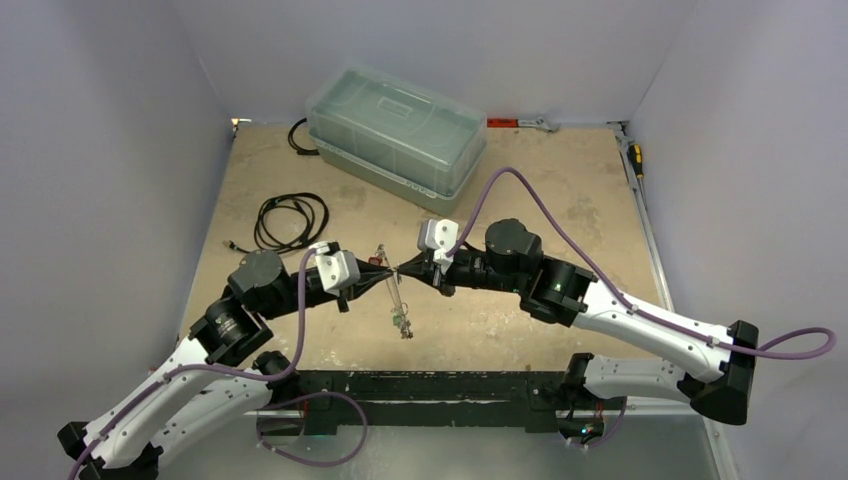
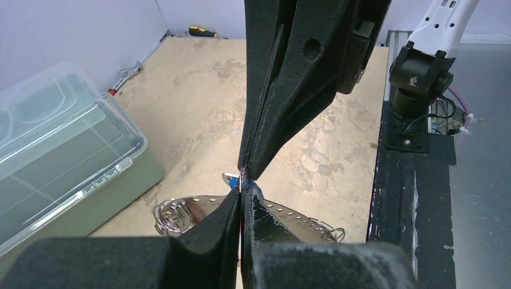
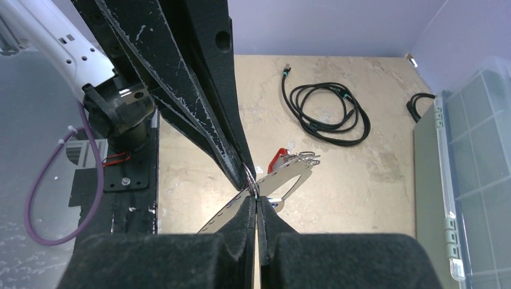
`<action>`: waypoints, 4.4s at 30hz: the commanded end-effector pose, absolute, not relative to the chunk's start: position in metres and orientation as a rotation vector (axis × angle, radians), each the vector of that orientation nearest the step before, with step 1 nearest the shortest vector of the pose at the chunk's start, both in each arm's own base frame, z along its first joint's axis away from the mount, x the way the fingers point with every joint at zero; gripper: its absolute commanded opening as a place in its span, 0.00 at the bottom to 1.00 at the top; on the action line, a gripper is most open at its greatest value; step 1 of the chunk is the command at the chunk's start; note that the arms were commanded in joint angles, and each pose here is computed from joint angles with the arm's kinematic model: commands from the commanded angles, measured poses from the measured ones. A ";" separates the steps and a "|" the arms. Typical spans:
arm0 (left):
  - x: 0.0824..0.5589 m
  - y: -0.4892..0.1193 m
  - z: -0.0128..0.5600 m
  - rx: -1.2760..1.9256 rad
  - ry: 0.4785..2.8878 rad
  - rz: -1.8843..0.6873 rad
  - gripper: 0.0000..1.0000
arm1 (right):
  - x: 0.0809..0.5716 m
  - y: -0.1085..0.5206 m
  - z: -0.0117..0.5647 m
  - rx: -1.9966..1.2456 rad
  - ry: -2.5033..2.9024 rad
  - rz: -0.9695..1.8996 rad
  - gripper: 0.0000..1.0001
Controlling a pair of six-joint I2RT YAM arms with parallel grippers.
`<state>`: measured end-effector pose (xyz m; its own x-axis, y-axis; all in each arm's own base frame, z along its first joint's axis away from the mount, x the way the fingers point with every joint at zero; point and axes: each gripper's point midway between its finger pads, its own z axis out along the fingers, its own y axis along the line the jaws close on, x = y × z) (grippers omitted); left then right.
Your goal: Put the keys on the keyring
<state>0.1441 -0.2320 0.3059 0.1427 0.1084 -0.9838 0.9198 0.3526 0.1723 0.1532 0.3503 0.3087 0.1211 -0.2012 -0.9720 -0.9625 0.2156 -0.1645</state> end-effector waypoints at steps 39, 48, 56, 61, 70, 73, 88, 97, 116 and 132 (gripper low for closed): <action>0.147 -0.225 0.339 0.982 1.187 -0.743 0.00 | 0.152 0.354 0.308 -1.176 1.295 0.877 0.43; 0.147 -0.226 0.338 0.984 1.190 -0.747 0.00 | 0.159 0.345 0.328 -1.118 1.223 0.822 0.30; 0.147 -0.226 0.338 0.987 1.191 -0.749 0.00 | 0.161 0.348 0.330 -1.127 1.217 0.815 0.25; 0.148 -0.226 0.336 0.986 1.199 -0.748 0.00 | 0.157 0.351 0.330 -1.147 1.205 0.837 0.24; 0.150 -0.227 0.335 0.984 1.205 -0.744 0.00 | 0.152 0.354 0.333 -1.166 1.185 0.859 0.24; 0.150 -0.227 0.335 0.984 1.205 -0.743 0.00 | 0.151 0.355 0.332 -1.176 1.182 0.866 0.25; 0.150 -0.228 0.333 0.989 1.210 -0.751 0.00 | 0.155 0.358 0.332 -1.175 1.189 0.858 0.06; 0.151 -0.226 0.336 0.974 1.207 -0.744 0.00 | 0.153 0.358 0.315 -1.199 1.227 0.864 0.00; 0.157 -0.224 0.339 0.943 1.208 -0.732 0.00 | 0.152 0.363 0.288 -1.244 1.285 0.867 0.00; 0.155 -0.226 0.336 0.963 1.209 -0.747 0.00 | 0.157 0.341 0.333 -1.124 1.237 0.791 0.41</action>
